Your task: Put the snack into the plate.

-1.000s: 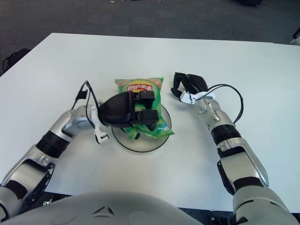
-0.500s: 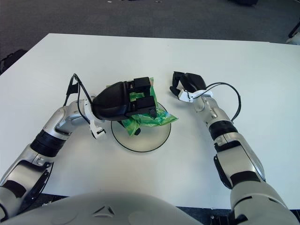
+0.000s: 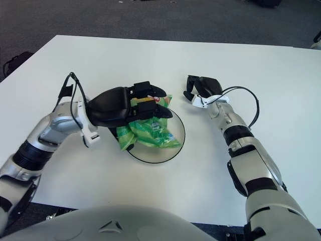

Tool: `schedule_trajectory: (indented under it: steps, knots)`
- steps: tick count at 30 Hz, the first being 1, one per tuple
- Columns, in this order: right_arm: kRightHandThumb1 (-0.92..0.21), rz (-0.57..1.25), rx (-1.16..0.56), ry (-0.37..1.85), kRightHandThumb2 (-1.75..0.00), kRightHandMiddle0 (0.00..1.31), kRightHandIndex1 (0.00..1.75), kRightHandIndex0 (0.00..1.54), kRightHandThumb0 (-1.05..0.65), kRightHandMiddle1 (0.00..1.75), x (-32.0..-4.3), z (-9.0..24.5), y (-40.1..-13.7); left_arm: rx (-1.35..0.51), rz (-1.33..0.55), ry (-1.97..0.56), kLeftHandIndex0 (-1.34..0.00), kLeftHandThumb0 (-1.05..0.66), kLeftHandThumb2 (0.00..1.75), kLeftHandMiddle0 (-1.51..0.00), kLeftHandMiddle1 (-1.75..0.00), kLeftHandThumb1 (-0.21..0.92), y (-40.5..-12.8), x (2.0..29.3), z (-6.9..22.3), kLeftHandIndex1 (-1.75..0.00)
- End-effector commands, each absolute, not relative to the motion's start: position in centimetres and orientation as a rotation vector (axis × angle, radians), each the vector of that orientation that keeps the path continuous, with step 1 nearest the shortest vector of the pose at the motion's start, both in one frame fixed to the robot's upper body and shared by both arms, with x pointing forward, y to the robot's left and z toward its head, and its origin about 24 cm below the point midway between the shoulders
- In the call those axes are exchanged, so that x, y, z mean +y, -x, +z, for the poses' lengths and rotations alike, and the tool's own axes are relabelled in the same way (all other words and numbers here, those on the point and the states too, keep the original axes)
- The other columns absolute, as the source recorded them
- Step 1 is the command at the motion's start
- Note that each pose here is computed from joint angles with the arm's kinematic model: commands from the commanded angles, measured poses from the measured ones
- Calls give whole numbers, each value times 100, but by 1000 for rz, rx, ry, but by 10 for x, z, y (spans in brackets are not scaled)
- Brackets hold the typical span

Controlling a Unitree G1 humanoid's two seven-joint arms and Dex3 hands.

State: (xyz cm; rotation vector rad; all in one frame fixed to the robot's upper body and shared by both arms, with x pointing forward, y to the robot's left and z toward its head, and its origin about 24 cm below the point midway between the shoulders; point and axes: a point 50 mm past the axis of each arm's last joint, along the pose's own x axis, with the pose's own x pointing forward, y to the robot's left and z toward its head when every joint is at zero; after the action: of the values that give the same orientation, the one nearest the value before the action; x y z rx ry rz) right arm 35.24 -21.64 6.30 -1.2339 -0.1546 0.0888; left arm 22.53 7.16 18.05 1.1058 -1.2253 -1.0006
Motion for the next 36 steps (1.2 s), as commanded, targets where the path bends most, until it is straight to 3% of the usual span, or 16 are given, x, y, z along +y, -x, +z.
schedule_trajectory:
  steps: [1, 8, 16, 26, 36]
  knots:
    - [-31, 255, 52, 1259, -132, 62, 175, 115, -49, 175, -219, 4, -317, -1288, -1007, -1129, 0, -73, 88, 0, -9, 92, -228, 75, 187, -18]
    - [-33, 261, 45, 1274, -130, 60, 175, 119, -48, 175, -218, 6, -317, -1259, -1029, -1153, 0, -83, 92, 0, -1, 92, -232, 78, 188, -2]
    - [-36, 281, 49, 1288, -126, 58, 175, 122, -47, 175, -216, 9, -317, -1255, -1044, -1188, 0, -85, 84, 0, 0, 92, -235, 81, 199, 0]
    - [-37, 288, 73, 1291, -125, 57, 175, 122, -47, 175, -214, 8, -317, -1238, -1060, -1237, 0, -89, 89, 0, 0, 92, -237, 86, 209, 0]
    - [-38, 301, 82, 1314, -124, 56, 175, 121, -46, 174, -215, 8, -318, -1214, -1040, -1262, 0, -87, 77, 0, 0, 92, -245, 101, 224, 0]
